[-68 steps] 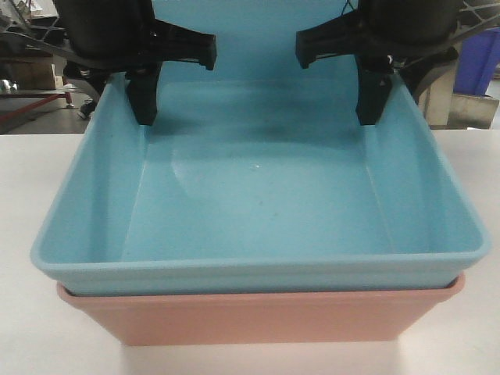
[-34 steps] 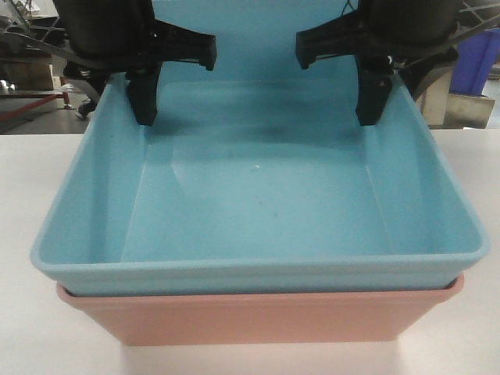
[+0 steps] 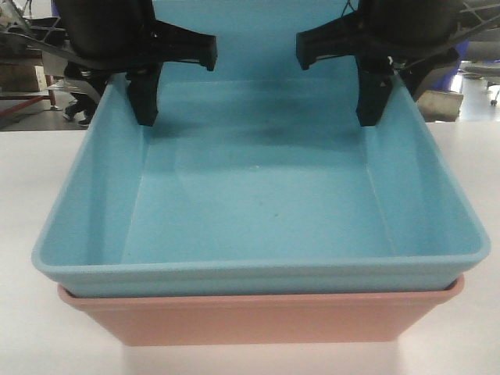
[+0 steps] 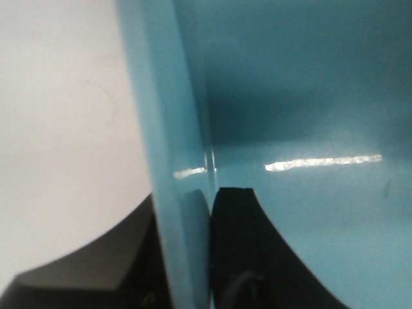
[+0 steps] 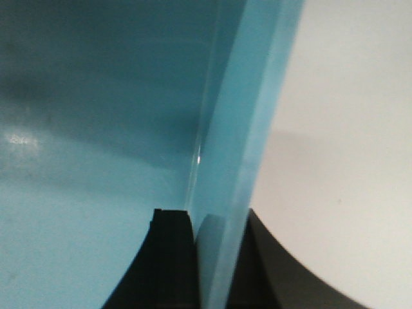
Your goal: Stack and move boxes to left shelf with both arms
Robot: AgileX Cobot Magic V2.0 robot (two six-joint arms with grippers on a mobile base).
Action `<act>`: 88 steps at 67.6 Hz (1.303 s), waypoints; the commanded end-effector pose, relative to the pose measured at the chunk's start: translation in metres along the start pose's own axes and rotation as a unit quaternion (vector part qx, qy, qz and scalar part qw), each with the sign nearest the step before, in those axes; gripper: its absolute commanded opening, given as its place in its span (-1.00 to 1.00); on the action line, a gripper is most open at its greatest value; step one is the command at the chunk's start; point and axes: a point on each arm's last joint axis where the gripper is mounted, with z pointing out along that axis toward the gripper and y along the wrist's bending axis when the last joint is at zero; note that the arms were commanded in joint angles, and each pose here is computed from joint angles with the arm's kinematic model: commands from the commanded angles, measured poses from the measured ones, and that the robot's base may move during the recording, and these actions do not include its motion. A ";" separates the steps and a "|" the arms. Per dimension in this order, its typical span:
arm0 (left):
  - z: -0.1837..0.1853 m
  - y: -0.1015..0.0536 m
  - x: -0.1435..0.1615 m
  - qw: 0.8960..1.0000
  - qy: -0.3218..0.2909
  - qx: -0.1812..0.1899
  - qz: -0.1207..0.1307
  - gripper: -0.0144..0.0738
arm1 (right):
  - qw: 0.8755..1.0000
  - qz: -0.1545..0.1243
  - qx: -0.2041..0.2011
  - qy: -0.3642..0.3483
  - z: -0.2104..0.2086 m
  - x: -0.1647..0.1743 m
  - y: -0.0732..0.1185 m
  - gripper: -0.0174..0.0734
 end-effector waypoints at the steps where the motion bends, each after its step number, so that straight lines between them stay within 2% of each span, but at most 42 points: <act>1: -0.039 -0.033 -0.025 0.984 -0.126 0.128 -0.005 -0.68 | 0.983 0.018 -0.128 -0.128 -0.032 -0.027 0.027 -0.49; 88: -0.039 -0.032 -0.026 0.984 -0.126 0.127 -0.005 -0.68 | 0.983 0.018 -0.128 -0.128 -0.032 -0.027 0.027 -0.49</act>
